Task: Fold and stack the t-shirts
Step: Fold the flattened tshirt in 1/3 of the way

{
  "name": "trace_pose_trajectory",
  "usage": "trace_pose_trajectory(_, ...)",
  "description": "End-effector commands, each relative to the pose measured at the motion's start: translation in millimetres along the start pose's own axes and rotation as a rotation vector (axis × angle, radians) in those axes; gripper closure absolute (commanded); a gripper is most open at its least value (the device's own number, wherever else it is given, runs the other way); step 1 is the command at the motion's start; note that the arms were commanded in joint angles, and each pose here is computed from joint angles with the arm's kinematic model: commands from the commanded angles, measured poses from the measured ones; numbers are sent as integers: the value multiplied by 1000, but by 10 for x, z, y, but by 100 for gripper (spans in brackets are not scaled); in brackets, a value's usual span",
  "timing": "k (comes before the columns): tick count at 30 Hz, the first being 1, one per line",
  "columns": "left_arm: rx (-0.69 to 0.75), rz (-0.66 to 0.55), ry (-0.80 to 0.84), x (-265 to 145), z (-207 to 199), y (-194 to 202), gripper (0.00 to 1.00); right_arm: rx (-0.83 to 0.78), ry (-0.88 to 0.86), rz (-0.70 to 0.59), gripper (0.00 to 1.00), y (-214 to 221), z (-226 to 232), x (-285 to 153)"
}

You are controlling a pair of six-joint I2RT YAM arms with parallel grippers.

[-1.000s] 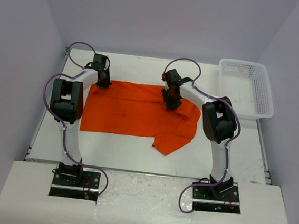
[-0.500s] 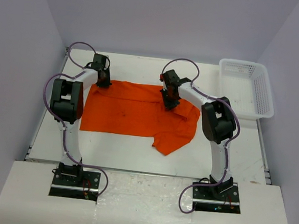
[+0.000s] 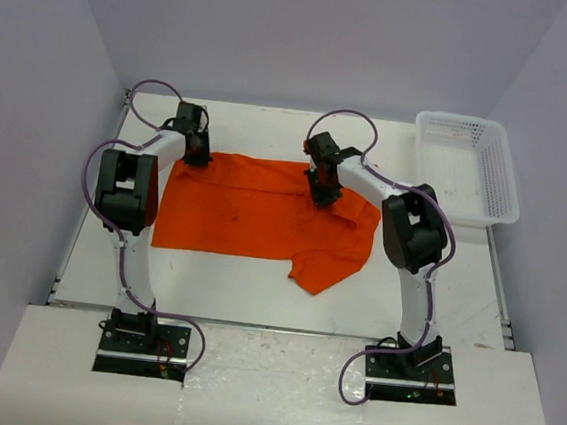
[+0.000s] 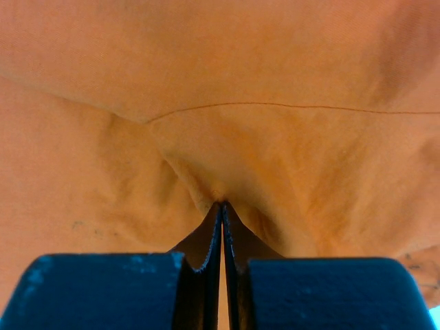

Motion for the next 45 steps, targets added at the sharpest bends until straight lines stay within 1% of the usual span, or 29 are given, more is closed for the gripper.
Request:
trace_pose_trajectory(1,9,-22,36,-42,-33,-72,100,-15,43,-118,100,-250,-66,-484)
trace_pose_trajectory(6,6,-18,38,-30,-36,-66,100,-44,8,-159,100,-292,18,-717)
trace_pose_trajectory(11,3,-17,36,-31,-34,-64,100,-87,-62,-165,100,-274,222,-871)
trace_pose_trajectory(17,9,-14,19,-28,-7,-48,100,-156,-180,-117,100,-120,549,-811)
trace_pose_trajectory(19,10,-13,17,-22,-2,-44,100,-159,-192,-99,87,-44,599,-753)
trace_pose_trajectory(20,13,-11,15,-17,4,-38,100,-158,-184,-98,61,1,625,-705)
trace_pose_trajectory(21,13,-9,12,-8,8,-33,100,-141,-149,-101,47,12,593,-690)
trace_pose_trajectory(22,16,-8,14,-9,7,-32,100,-132,-129,-123,38,1,582,-736)
trace_pose_trajectory(23,19,-5,12,-4,12,-25,100,-118,-99,-137,19,22,551,-719)
trace_pose_trajectory(24,21,-7,13,-5,10,-31,100,-86,-57,-155,17,16,507,-746)
trace_pose_trajectory(27,24,-10,1,-17,22,-45,100,-10,14,-218,15,-9,413,-873)
trace_pose_trajectory(28,22,-12,0,-26,22,-48,100,11,71,-235,15,-28,335,-909)
trace_pose_trajectory(29,21,-12,0,-35,27,-34,100,30,102,-242,17,-41,287,-912)
trace_pose_trajectory(31,15,-32,8,-93,11,-65,100,56,153,-229,23,-49,198,-913)
trace_pose_trajectory(32,10,-39,11,-109,15,-52,100,70,158,-233,34,-78,174,-915)
trace_pose_trajectory(33,9,-56,20,-178,-4,-90,100,75,152,-226,41,-78,161,-910)
trace_pose_trajectory(34,9,-66,22,-211,-8,-103,100,87,137,-217,61,-63,124,-901)
trace_pose_trajectory(35,11,-70,24,-245,-13,-96,100,98,134,-221,75,-58,105,-901)
trace_pose_trajectory(36,10,-103,7,-344,-2,-165,100,110,122,-237,88,-62,97,-947)
trace_pose_trajectory(37,10,-117,2,-388,0,-191,100,120,105,-241,98,-63,72,-954)
trace_pose_trajectory(38,10,-127,-9,-431,9,-213,100,125,66,-241,100,-52,95,-944)
trace_pose_trajectory(39,5,-155,-41,-515,42,-282,96,130,49,-250,100,-58,101,-970)
trace_pose_trajectory(40,-5,-151,-64,-551,61,-277,96,132,40,-251,100,-65,90,-969)
trace_pose_trajectory(41,-16,-177,-84,-632,70,-340,94,123,36,-251,96,-69,93,-970)
trace_pose_trajectory(42,-23,-187,-82,-673,63,-357,89,119,34,-244,90,-64,97,-960)
trace_pose_trajectory(43,-31,-194,-78,-698,57,-364,82,112,30,-239,76,-63,102,-962)
trace_pose_trajectory(44,-36,-211,-83,-755,55,-385,67,106,22,-235,65,-60,112,-954)
trace_pose_trajectory(45,-42,-222,-88,-786,58,-400,65,107,23,-233,56,-58,99,-944)
Point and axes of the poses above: each gripper's point midway between its finger pads, its own x axis out along the fingers, its own z axis along the line the jaws close on, y = z × x, the point moved 5 cm from there along -x, back along the fingers, and after that the axes turned 8 degrees about -x, right-handed, at the moved point
